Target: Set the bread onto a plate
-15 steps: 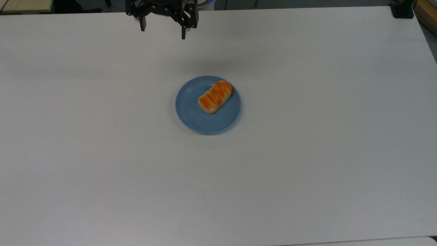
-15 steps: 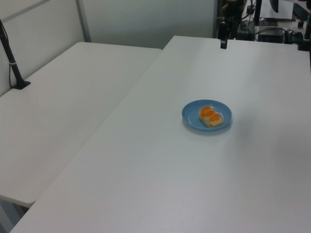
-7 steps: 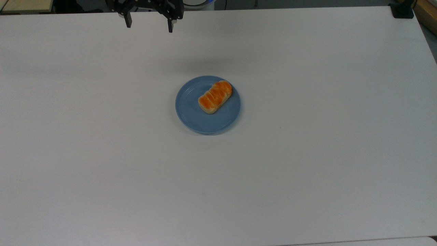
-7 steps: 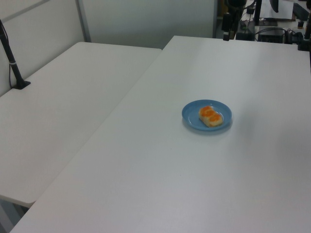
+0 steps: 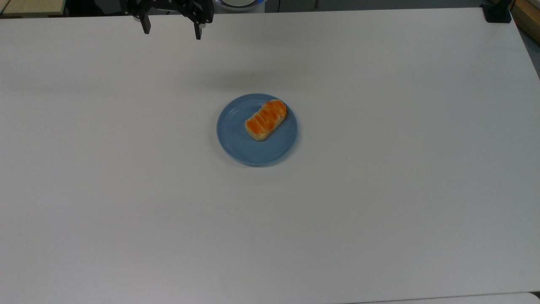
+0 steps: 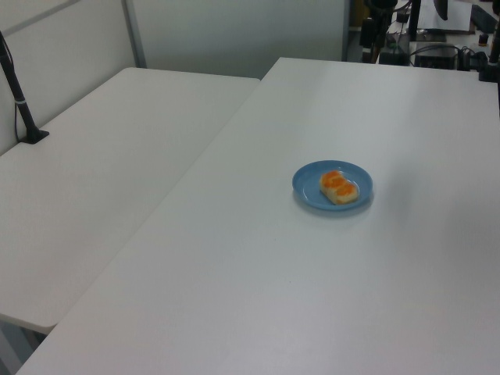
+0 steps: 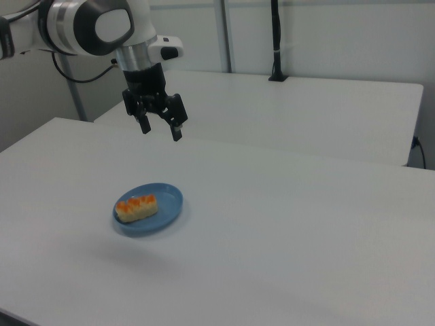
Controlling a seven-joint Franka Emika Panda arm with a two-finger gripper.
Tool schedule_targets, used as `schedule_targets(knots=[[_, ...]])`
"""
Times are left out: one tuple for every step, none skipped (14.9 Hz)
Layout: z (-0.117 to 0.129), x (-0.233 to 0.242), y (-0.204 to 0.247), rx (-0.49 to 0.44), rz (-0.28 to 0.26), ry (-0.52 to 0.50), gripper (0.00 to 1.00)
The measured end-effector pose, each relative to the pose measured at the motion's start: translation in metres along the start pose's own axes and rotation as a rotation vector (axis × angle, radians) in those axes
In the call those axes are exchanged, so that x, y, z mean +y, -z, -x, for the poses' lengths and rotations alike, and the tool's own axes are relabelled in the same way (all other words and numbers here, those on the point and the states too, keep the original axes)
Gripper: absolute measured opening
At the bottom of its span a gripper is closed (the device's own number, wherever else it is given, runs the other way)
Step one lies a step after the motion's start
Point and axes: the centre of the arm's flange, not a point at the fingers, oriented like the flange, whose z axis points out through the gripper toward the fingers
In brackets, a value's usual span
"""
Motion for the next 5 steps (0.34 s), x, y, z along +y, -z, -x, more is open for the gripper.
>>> schedule_targets(knots=[[0.0000, -0.0001, 0.0001, 0.000, -0.006, 0.001, 1.00], [0.0000, -0.0006, 0.0003, 0.001, -0.009, 0.002, 1.00], [-0.0001, -0.0011, 0.0004, 0.001, -0.010, 0.002, 1.00], [-0.0001, -0.0013, 0.0004, 0.001, -0.010, 0.003, 1.00], [-0.0001, -0.0014, 0.0004, 0.001, -0.010, 0.003, 1.00]])
